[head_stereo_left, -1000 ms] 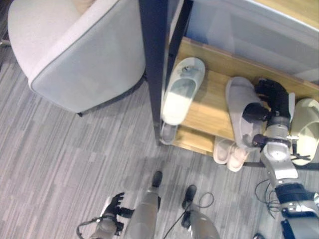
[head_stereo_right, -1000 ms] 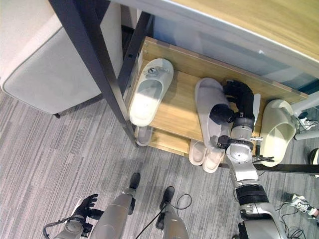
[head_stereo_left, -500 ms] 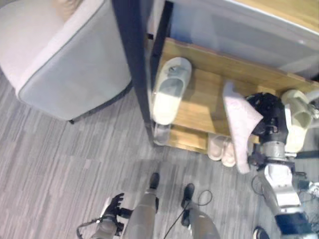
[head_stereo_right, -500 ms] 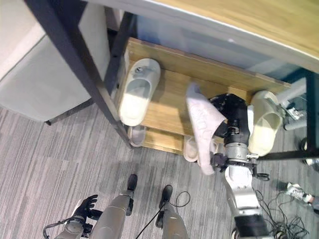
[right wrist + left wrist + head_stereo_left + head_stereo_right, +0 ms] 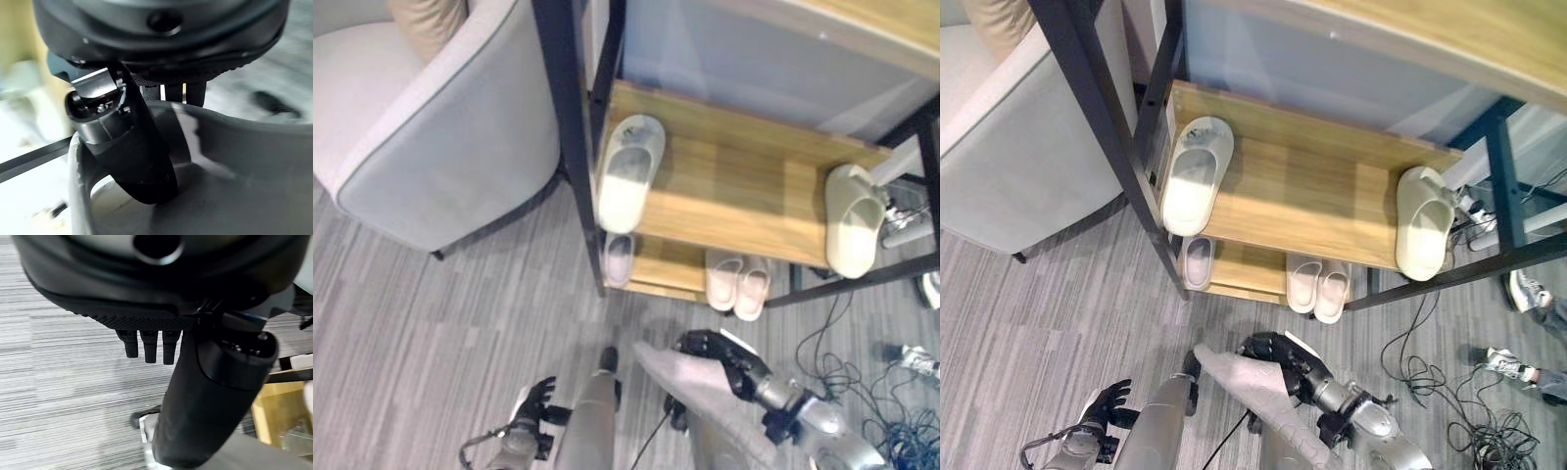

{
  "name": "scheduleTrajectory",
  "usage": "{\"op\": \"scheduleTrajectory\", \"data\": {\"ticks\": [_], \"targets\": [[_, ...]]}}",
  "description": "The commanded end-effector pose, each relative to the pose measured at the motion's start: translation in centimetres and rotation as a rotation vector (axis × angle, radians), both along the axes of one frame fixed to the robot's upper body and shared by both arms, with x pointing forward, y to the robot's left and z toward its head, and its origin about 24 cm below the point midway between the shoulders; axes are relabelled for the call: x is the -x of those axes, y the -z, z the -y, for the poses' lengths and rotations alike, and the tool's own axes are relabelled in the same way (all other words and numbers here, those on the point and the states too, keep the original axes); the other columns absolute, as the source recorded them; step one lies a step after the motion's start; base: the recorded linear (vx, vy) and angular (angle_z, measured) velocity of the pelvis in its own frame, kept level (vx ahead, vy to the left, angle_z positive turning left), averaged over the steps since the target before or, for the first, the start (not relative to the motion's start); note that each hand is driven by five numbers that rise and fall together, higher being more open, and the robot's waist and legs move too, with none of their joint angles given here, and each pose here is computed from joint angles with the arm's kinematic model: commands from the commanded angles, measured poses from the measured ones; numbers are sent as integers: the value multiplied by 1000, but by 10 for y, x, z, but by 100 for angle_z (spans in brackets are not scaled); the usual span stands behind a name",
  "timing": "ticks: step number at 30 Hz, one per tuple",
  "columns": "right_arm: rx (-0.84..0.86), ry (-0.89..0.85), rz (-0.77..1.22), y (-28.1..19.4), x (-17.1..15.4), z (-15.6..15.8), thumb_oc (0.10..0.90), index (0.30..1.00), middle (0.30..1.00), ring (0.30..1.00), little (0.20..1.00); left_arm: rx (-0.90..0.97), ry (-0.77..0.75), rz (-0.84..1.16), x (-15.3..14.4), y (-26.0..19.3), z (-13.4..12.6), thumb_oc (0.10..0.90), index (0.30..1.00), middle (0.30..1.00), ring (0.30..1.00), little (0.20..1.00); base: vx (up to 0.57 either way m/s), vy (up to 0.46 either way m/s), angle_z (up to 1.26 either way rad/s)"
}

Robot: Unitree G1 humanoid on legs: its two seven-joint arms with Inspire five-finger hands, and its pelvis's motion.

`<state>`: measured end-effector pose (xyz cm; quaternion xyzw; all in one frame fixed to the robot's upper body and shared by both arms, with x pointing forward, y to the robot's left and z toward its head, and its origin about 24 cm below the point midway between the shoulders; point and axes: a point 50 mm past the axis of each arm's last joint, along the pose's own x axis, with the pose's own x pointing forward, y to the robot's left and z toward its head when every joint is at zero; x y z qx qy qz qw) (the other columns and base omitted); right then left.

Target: Arrange the slippers neatly on the shoe rack.

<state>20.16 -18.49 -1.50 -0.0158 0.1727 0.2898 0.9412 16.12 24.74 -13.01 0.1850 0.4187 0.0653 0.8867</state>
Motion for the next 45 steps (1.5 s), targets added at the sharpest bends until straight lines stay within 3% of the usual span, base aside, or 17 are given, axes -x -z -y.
{"op": "scheduleTrajectory", "data": {"ticks": [1, 4, 6, 11, 15, 19, 23, 26, 27, 31, 33, 34, 37, 45], "targets": [[33, 36, 369, -60, -49, -6, 400, 300, 300, 300, 300, 87, -62, 142, -18, -10, 11, 800, 900, 900, 900, 900, -78, 3, 9], [33, 138, 427, -66, -73, -14, 400, 300, 300, 300, 300, 152, -74, 237, -36, -20, 23, 800, 900, 900, 900, 900, -95, 29, 9], [60, 242, 599, -97, -104, -26, 400, 300, 300, 300, 300, 243, -67, 389, -61, -41, 40, 800, 900, 900, 900, 900, -112, 29, -7], [113, 348, 825, -151, -135, -36, 400, 300, 300, 300, 300, 391, 35, 635, -92, -92, 62, 800, 900, 900, 900, 900, -117, -18, 5], [99, 438, 962, -189, -147, -41, 400, 300, 300, 300, 300, 443, 111, 807, -107, -132, 73, 800, 900, 900, 900, 900, -50, -36, 17], [-43, 558, 1130, -230, -130, -20, 400, 300, 300, 300, 300, 457, 193, 931, -112, -163, 83, 800, 900, 900, 900, 900, 18, -30, 15], [21, 617, 1271, -255, -116, 2, 400, 300, 300, 300, 300, 485, 248, 957, -104, -171, 87, 800, 900, 900, 900, 900, 71, -42, 10], [-38, 633, 1290, -270, -114, 8, 400, 300, 300, 300, 300, 497, 247, 964, -101, -174, 87, 800, 900, 900, 900, 900, 56, -3, 4], [-141, 611, 1310, -286, -109, 8, 400, 300, 300, 300, 300, 495, 242, 964, -97, -176, 83, 800, 900, 900, 900, 900, 71, 25, -2], [-197, 594, 1401, -311, -100, 4, 400, 300, 300, 300, 300, 483, 227, 991, -96, -181, 79, 800, 900, 900, 900, 900, 83, 23, -17], [-234, 604, 1484, -341, -103, -8, 400, 300, 300, 300, 300, 494, 232, 1010, -90, -186, 78, 800, 900, 900, 900, 900, 104, 48, -41], [-224, 565, 1575, -364, -98, -28, 400, 300, 300, 300, 300, 451, 229, 993, -85, -180, 73, 800, 900, 900, 900, 900, 94, 56, -29], [-260, 570, 1622, -375, -93, -37, 400, 300, 300, 300, 300, 437, 196, 938, -82, -167, 71, 800, 900, 900, 900, 900, 62, 42, -22], [-162, 747, 1632, -405, -116, -28, 400, 300, 300, 300, 300, 391, 204, 884, -79, -155, 63, 800, 900, 900, 900, 900, 26, 54, -3]]}}
